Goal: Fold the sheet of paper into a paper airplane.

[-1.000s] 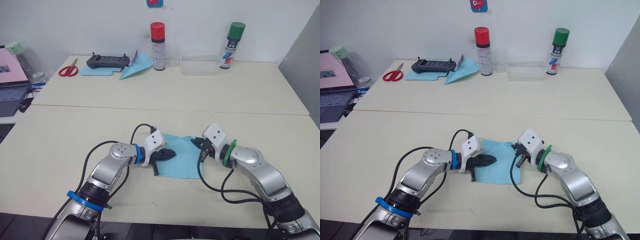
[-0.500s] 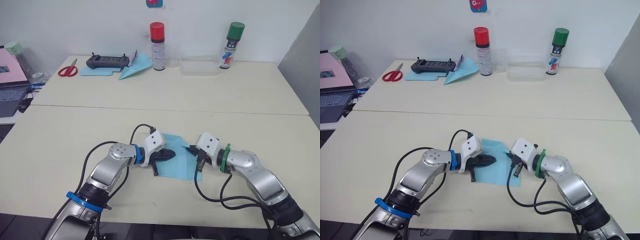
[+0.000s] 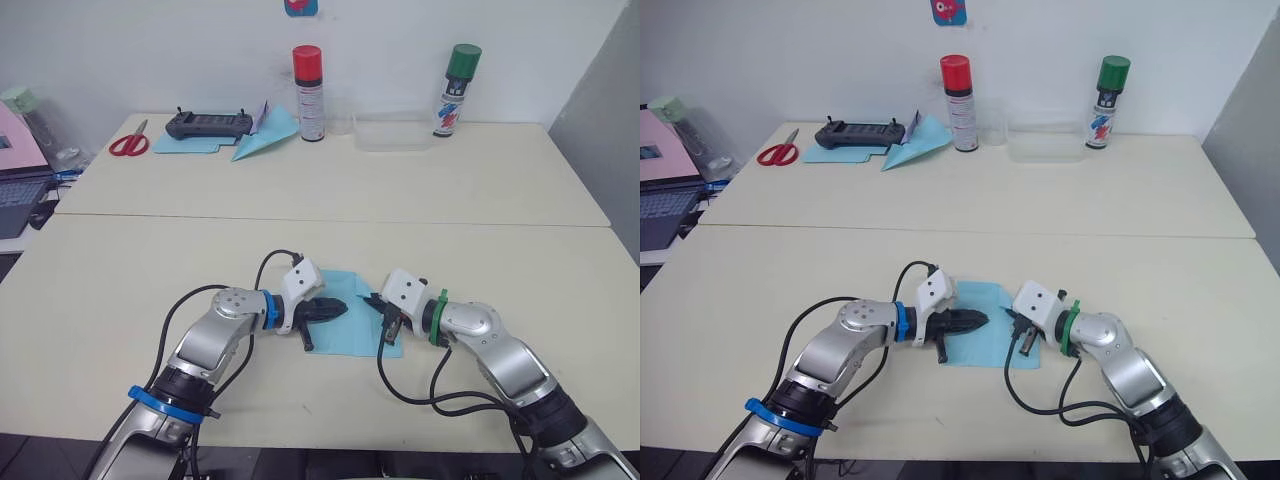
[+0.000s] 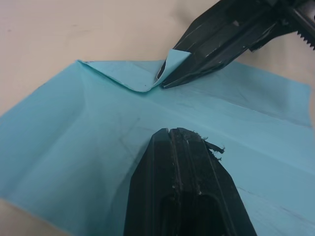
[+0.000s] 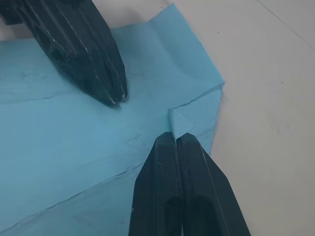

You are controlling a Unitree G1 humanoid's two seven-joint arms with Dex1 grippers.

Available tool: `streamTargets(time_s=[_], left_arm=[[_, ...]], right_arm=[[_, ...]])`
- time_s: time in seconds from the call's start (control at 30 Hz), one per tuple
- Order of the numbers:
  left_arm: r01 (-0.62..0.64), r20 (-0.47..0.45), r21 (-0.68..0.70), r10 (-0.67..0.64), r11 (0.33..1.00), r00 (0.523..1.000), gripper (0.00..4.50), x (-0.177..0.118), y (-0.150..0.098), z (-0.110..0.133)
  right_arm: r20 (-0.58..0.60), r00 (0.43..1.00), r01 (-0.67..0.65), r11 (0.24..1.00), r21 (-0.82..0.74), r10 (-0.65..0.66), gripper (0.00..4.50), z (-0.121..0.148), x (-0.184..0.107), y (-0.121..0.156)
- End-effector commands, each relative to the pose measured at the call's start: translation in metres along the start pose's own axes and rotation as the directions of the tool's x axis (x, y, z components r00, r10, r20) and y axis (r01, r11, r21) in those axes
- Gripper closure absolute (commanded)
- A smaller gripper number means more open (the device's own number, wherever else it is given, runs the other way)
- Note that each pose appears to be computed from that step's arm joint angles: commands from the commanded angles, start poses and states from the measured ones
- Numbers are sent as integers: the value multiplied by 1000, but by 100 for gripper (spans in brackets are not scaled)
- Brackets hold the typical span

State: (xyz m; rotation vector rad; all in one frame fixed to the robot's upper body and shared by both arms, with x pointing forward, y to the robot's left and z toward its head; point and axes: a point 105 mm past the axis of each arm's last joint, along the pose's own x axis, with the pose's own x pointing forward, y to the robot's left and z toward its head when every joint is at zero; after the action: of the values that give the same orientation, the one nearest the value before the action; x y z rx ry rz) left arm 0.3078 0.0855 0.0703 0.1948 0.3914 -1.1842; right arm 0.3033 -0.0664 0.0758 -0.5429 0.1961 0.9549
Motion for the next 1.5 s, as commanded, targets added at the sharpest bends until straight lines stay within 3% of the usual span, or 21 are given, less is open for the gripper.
streamTargets(time_s=[0.03, 0.3, 0.47, 0.7, 0.83, 0.9, 0.97, 1.0, 1.13, 1.4, 1.5], left_arm=[[-69, -22, -65, 68, 995, 997, 450, -15, 20, -5], [-38, 127, -48, 44, 998, 991, 450, 14, 26, 44], [-1, 107, 21, -2, 1000, 994, 450, 34, 24, 50], [-11, -81, 146, 23, 989, 996, 450, 49, 31, 20], [-23, -130, 173, 46, 985, 990, 450, 52, 35, 8], [-18, -152, 181, 46, 983, 987, 450, 54, 35, 1], [-19, -161, 188, 50, 982, 986, 450, 55, 35, -3], [-18, -160, 187, 48, 982, 986, 450, 56, 35, -3], [-14, -156, 183, 43, 983, 987, 450, 58, 36, -4], [-20, -165, 183, 51, 983, 985, 450, 56, 39, -7], [-20, -166, 185, 51, 983, 985, 450, 56, 40, -7]], right_arm=[[-35, 999, 17, 1000, -14, -18, 448, -5, -2, -3], [-46, 999, 14, 1000, -1, -14, 448, -8, -3, -4], [-48, 999, 17, 1000, 5, -16, 448, -7, -2, -7], [-48, 999, 17, 1000, 3, -17, 448, -5, -3, -8], [-38, 999, 21, 999, 31, -19, 448, -3, -2, -8], [-12, 1000, -19, 994, 110, 20, 410, 2, -1, -2], [5, 999, -37, 985, 169, 37, 355, 6, 0, 1], [35, 997, -82, 958, 274, 76, 326, 12, -1, 6], [102, 971, -240, 827, 508, 218, 326, 21, -6, 23], [87, 967, -246, 782, 573, 240, 326, 18, -14, 21], [158, 954, -300, 767, 567, 256, 326, 31, -26, 19]])
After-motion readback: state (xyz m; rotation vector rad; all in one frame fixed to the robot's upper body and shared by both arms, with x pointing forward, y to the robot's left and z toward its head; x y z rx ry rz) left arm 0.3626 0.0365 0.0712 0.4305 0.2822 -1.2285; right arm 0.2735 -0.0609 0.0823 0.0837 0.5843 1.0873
